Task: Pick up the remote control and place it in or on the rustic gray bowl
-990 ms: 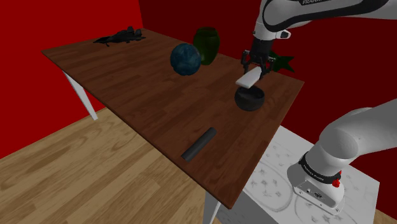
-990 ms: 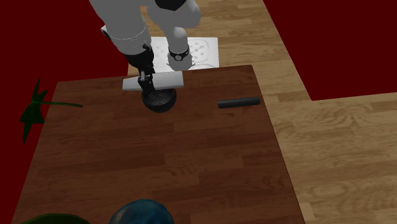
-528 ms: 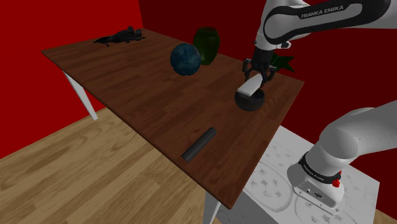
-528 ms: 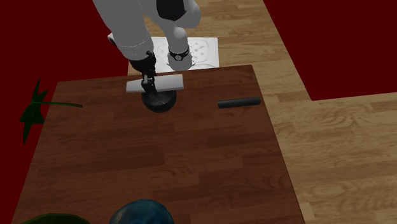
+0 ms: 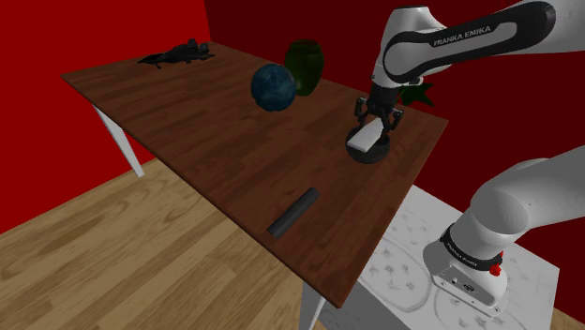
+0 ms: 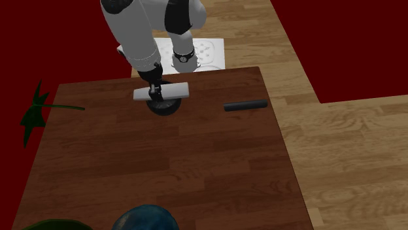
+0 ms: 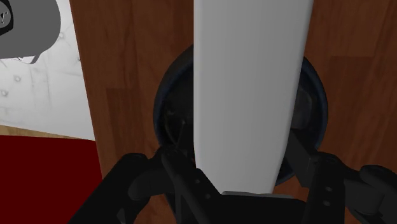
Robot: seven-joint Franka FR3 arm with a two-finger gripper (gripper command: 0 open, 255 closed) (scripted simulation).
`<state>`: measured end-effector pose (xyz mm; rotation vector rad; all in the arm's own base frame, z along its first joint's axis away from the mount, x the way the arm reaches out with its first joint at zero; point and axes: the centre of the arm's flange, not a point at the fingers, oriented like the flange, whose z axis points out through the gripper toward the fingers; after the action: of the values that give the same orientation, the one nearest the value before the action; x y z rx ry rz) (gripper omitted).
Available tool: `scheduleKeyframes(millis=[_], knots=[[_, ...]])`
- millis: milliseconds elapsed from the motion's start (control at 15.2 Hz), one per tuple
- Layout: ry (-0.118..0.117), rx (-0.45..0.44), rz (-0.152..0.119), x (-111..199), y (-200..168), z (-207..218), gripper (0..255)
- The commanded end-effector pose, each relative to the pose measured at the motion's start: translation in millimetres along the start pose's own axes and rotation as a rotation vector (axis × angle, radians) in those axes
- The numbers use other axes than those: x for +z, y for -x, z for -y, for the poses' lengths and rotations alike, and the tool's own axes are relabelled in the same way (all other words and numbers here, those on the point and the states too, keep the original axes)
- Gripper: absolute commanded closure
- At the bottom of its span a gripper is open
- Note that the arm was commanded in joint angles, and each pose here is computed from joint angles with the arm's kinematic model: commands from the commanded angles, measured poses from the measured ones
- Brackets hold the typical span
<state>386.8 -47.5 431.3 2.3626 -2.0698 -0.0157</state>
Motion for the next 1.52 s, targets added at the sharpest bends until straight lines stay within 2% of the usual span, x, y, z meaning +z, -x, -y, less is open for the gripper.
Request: scheduleKeyframes(millis=[0, 330, 396, 726, 990, 1452], knots=[[0.001, 0.0, 0.001, 3, 0, 0, 255], [0.001, 0.0, 0.001, 3, 0, 0, 255], [0.001, 0.0, 0.001, 3, 0, 0, 0], [0.001, 0.0, 0.001, 3, 0, 0, 0], [0.001, 0.0, 0.001, -47, 0, 0, 0], [0.001, 0.0, 0.001, -47, 0, 0, 0]])
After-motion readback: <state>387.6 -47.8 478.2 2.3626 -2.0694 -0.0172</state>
